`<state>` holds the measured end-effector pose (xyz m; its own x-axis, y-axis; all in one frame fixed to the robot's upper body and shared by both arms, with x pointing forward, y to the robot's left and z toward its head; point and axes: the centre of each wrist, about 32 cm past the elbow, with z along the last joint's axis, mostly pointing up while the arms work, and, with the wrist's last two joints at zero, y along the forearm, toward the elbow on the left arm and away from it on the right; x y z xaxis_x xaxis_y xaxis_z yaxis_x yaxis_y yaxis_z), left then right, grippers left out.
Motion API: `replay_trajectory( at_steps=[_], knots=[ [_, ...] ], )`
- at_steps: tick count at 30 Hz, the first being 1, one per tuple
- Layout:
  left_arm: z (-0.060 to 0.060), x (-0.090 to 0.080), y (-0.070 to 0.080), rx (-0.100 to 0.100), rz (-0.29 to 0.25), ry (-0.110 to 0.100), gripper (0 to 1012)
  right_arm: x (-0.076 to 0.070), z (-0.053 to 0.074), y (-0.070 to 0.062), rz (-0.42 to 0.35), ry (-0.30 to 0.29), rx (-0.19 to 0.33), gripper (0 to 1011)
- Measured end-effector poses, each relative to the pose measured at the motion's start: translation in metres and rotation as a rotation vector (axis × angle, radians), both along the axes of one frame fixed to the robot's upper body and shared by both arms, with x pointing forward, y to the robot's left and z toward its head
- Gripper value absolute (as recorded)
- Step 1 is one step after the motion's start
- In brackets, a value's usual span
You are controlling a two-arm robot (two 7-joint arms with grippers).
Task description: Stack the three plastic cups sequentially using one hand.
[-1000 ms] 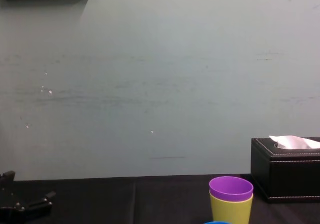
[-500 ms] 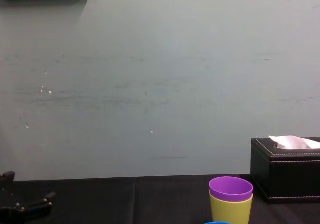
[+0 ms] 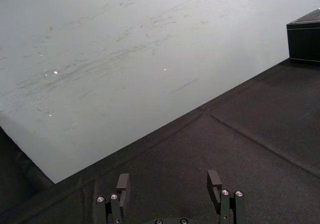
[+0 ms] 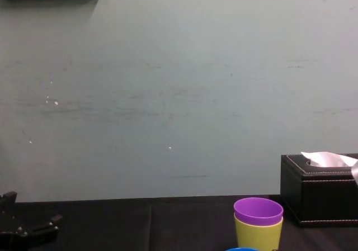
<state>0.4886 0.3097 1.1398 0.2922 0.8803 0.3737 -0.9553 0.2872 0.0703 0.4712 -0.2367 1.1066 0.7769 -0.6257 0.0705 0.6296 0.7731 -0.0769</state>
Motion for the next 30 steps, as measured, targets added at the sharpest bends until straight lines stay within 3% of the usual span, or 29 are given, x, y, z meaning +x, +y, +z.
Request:
replay_trajectory(
  at_steps=[6,14,24,30],
  knots=[
    [0.000,0.000,0.000,0.000,0.000,0.000,1011,0.000,0.000,0.000,0.000,0.001,0.001,964],
    [0.000,0.000,0.000,0.000,0.000,0.000,1011,0.000,0.000,-0.001,-0.001,0.001,0.002,781],
    [0.000,0.000,0.000,0.000,0.000,0.000,1011,-0.001,0.001,-0.001,-0.001,0.001,0.006,754],
    [0.000,0.000,0.000,0.000,0.000,0.000,1011,-0.002,0.015,-0.004,-0.007,-0.009,0.027,754]
  ],
)
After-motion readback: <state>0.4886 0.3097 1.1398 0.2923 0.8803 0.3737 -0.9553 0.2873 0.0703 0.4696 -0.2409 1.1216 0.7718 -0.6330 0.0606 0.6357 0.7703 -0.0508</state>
